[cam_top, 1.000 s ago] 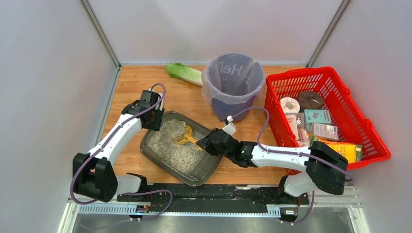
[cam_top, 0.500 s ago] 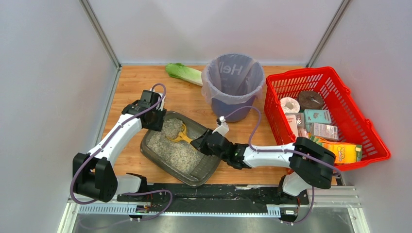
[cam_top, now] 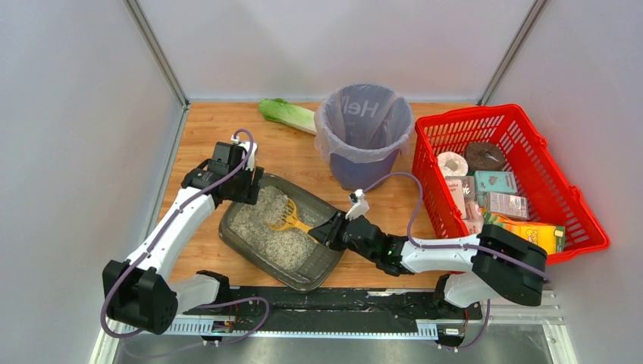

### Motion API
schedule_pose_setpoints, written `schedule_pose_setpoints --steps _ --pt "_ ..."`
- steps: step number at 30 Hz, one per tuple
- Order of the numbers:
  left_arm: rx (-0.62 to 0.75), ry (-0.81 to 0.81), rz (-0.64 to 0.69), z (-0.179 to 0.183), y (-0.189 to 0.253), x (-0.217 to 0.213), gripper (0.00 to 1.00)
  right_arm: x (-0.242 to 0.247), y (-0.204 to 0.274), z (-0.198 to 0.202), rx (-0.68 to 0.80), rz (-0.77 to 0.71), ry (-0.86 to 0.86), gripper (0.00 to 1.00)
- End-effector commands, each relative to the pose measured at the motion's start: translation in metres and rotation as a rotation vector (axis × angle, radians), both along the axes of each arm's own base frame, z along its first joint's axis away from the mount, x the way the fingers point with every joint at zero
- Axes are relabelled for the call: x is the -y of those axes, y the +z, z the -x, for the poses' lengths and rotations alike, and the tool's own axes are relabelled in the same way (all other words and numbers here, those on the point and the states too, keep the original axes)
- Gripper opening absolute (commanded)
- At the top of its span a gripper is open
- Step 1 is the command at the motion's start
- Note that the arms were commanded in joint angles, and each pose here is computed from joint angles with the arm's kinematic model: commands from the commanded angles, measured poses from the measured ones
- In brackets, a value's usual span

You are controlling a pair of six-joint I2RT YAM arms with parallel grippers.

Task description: Clean the litter box

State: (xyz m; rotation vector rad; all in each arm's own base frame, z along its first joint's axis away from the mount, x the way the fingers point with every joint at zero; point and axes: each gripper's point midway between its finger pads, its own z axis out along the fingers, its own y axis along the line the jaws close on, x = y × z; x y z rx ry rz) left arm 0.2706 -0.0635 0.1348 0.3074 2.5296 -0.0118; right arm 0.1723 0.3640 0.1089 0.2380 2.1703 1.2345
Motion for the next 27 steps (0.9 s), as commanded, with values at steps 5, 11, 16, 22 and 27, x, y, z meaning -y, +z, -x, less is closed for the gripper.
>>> schedule_pose_setpoints --steps 5,11,16,22,27 --pt "0.131 -0.01 0.037 -0.009 0.029 0.005 0.74 0.014 0.007 0.019 0.032 -0.04 0.069 0.0" --pt "0.16 -0.015 0.042 -0.008 0.034 0.005 0.74 0.018 0.033 0.032 0.096 -0.091 0.145 0.0" --pt "0.203 -0.012 0.041 -0.008 0.042 0.002 0.74 0.04 0.043 0.037 0.104 -0.143 0.116 0.0" --pt "0.21 -0.006 0.039 -0.008 0.043 0.001 0.74 0.052 0.061 0.041 0.104 -0.247 0.089 0.0" --pt "0.22 -0.001 0.031 -0.008 0.044 -0.001 0.74 0.051 0.063 0.049 0.079 -0.318 0.115 0.0"
